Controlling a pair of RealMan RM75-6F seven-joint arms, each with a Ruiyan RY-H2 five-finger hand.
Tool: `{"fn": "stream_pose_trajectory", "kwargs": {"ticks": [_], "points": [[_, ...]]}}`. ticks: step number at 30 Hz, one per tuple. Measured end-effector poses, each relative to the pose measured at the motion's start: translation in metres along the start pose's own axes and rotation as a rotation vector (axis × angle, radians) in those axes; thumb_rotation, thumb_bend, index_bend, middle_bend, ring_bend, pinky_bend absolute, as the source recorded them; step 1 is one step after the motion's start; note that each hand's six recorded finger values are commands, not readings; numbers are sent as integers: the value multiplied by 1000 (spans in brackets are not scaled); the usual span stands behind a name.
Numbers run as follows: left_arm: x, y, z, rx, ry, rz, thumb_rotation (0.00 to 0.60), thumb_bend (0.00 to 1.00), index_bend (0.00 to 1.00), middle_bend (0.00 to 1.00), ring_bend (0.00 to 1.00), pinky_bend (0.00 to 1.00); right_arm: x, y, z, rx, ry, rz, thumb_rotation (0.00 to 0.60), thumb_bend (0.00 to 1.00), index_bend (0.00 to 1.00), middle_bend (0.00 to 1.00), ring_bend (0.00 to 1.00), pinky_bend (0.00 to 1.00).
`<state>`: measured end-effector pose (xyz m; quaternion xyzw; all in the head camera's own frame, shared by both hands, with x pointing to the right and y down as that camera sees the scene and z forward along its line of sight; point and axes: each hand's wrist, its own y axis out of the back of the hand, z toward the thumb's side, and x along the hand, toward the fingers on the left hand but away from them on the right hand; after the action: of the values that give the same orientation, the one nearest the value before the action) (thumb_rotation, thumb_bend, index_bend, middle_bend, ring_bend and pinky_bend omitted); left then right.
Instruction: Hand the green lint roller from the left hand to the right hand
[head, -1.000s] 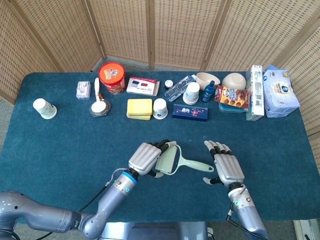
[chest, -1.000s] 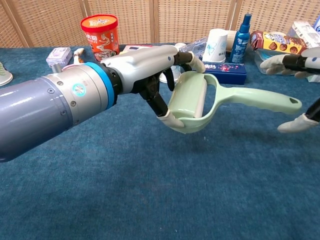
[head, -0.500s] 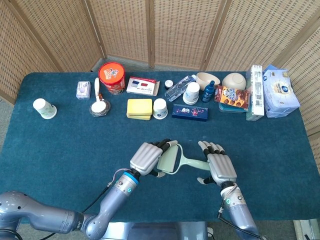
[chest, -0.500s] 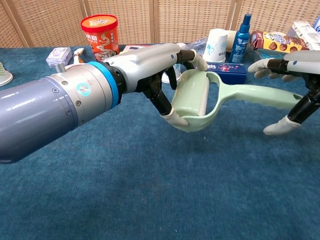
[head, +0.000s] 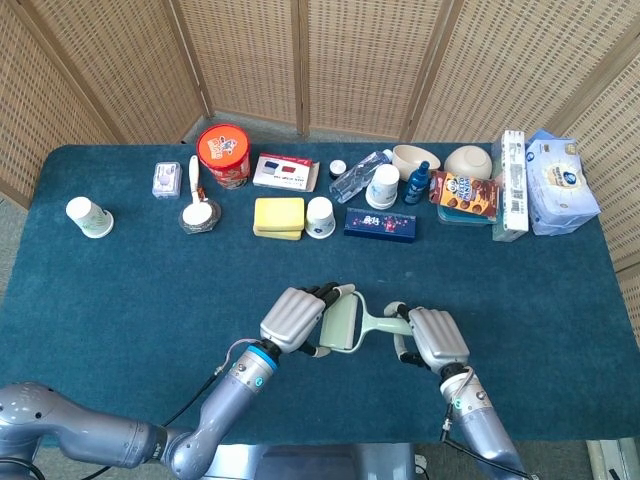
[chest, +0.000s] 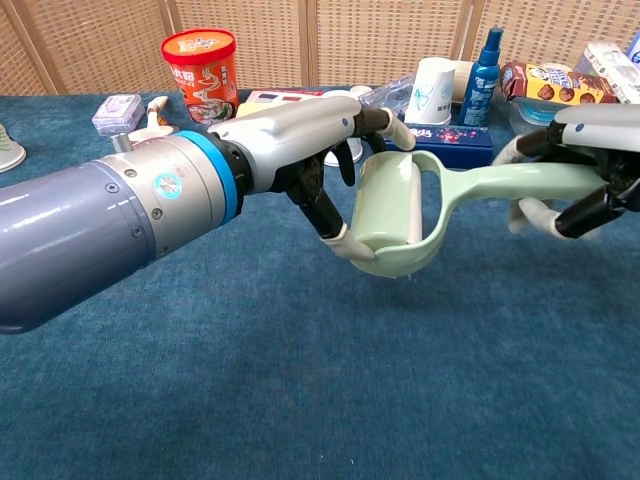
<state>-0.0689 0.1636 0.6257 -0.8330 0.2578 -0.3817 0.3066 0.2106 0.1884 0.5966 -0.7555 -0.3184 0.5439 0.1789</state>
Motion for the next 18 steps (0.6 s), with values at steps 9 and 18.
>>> {"fn": "stream_pose_trajectory", "kwargs": {"ticks": [9, 18], "points": [[-2, 4, -1, -6, 1, 9, 600, 0, 137, 312, 297, 444, 0, -2, -2, 12, -8, 1, 600, 952, 515, 670, 548, 733], [-8, 10, -5, -33, -6, -21, 600, 0, 41, 62, 135, 444, 1, -2, -4, 9, 0, -7, 600, 952, 521, 673, 549, 733]]}}
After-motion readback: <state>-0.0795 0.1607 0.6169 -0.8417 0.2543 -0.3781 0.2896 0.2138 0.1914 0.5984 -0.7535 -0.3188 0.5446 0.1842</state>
